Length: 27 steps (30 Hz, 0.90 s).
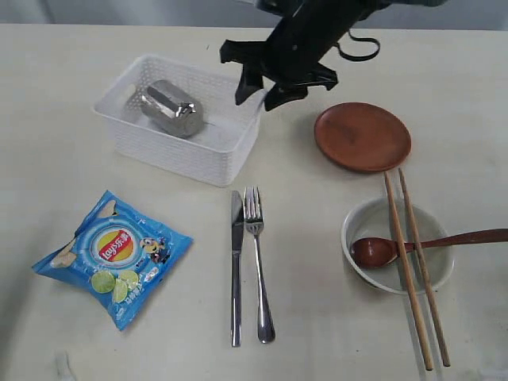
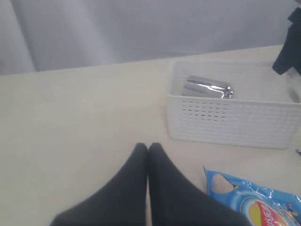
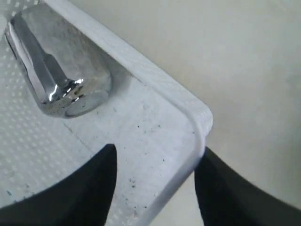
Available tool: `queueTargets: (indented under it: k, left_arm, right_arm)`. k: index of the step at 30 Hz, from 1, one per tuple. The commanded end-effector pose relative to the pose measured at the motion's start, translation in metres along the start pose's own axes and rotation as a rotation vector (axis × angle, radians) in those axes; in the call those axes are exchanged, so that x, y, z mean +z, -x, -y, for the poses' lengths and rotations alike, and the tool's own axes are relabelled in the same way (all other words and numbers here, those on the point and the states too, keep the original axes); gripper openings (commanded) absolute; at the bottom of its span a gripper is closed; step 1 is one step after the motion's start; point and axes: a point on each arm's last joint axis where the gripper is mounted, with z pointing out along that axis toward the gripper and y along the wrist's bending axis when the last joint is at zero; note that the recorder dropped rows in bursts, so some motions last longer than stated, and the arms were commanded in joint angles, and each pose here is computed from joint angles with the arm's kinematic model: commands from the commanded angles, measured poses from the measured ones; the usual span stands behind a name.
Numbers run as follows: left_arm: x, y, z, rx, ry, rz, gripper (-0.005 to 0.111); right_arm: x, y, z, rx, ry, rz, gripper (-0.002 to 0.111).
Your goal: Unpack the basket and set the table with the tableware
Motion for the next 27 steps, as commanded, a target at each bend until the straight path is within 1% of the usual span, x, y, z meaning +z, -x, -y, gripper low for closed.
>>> queueTargets:
  k: [1,5,7,10,14,17,19,21,24,26,27]
  left_arm:
    - [0.000,0.000,0.000,-0.002,-0.005,0.005,0.000]
    - [0.000,0.000,0.000,-0.002,-0.005,0.005,0.000]
    - [0.000,0.000,0.000,-0.002,-0.005,0.005,0.000]
    - [0.000,0.000,0.000,-0.002,-0.005,0.005,0.000]
    - [0.000,0.000,0.000,-0.002,-0.005,0.005,0.000]
    - [0.000,0.000,0.000,-0.002,-0.005,0.005,0.000]
    - [0.000,0.000,0.000,-0.002,-0.005,0.005,0.000]
    - [0.000,0.000,0.000,-0.002,-0.005,0.005,0.000]
    - [0.000,0.000,0.000,-0.002,-0.005,0.005,0.000]
    - [0.000,0.000,0.000,-0.002,-0.005,0.005,0.000]
    - [0.000,0.000,0.000,-0.002,-0.005,0.005,0.000]
  right_arm:
    - [0.028,0.002,-0.027,-0.025,0.051,-0.018,0.049]
    - [0.033,0.010,-0.052,-0.122,0.084,-0.006,0.049]
    - [0.027,0.013,-0.063,-0.185,0.099,0.011,0.049]
    - [0.010,0.017,-0.073,-0.237,0.114,-0.008,0.049]
    - [-0.015,0.020,-0.069,-0.297,0.034,-0.049,0.049]
    - [-0.033,0.015,-0.065,-0.337,-0.066,-0.090,0.049]
    - [-0.041,0.008,-0.071,-0.373,-0.078,-0.133,0.049]
    - [-0.045,0.000,-0.084,-0.396,-0.057,-0.135,0.049]
    - [-0.042,-0.027,-0.108,-0.471,-0.036,-0.190,0.049]
    - [-0.036,-0.053,-0.124,-0.520,-0.033,-0.248,0.049]
    - [-0.033,-0.061,-0.132,-0.543,-0.031,-0.237,0.049]
